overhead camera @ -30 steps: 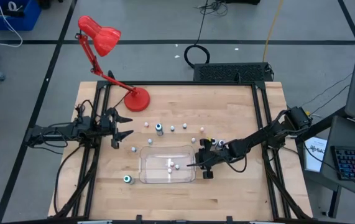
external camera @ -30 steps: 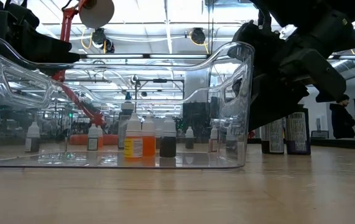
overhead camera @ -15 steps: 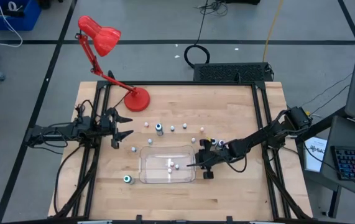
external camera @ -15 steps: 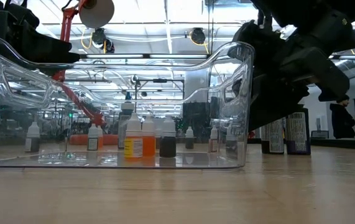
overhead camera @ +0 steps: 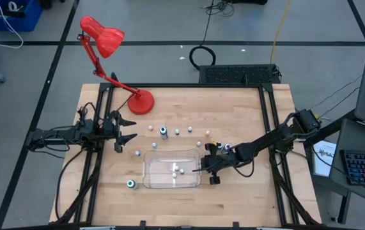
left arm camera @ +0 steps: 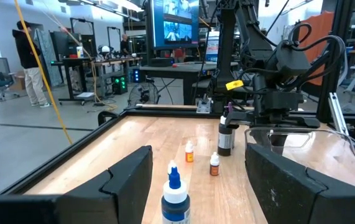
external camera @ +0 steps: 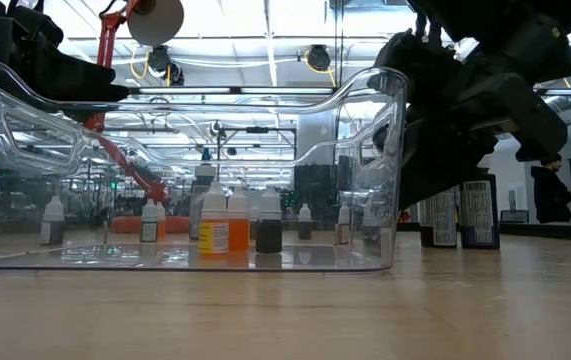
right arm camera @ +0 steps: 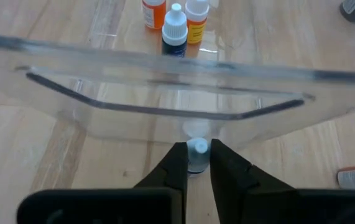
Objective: Pick & Place food coloring
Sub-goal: Put the bottom small purple food coloring into the bin
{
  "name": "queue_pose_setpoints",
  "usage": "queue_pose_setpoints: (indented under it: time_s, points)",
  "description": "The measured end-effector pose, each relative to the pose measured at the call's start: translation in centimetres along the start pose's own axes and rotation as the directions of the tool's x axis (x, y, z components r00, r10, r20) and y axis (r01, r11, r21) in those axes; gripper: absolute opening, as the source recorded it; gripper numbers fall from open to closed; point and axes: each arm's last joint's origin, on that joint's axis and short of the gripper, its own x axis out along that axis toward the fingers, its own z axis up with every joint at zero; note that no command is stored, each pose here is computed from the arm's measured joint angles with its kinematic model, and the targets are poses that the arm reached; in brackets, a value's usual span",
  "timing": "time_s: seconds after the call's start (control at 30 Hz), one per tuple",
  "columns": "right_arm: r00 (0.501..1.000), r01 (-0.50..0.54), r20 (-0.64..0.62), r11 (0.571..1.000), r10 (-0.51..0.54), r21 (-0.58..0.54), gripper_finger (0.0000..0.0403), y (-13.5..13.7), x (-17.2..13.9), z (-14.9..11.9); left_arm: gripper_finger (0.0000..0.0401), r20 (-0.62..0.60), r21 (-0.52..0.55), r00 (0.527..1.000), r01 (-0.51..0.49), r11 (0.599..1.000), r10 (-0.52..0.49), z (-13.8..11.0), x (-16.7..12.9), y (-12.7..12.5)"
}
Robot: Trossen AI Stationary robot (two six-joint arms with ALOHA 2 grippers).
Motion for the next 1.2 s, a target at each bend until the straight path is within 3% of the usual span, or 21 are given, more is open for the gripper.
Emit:
queue_pose_setpoints:
  time_s: [0.27,0.57,0.8,0.97,1.2]
  points:
    - [1.0,-0.005,0.022,1.0,0.004,0.006,0.0033,0.2,-2.8,0.9,0.0257,0.0,0.0,1.0,0.0,1.0,0.0,0.0,0.0,0.0]
    - [0.992,0.12,0.029,0.992,-0.12,0.026,0.0033,0.1,-8.2,2.4,0.0257,0.0,0.0,1.0,0.0,1.0,0.0,0.0,0.0,0.0]
    - [0.986,0.151,0.07,0.988,-0.148,-0.041,0.0033,0.7,-10.8,8.1,0.0257,0.0,0.0,1.0,0.0,1.0,0.0,0.0,0.0,0.0]
    - [0.991,0.131,0.052,0.977,-0.124,-0.167,0.0033,1.7,-9.8,12.6,0.0257,0.001,0.0,1.0,0.0,1.0,0.0,0.0,0.0,0.0]
    - [0.998,-0.049,0.028,0.956,0.06,-0.288,0.0033,1.9,-4.9,18.0,0.0257,0.001,0.0,1.0,0.0,1.0,0.0,0.0,0.0,0.0]
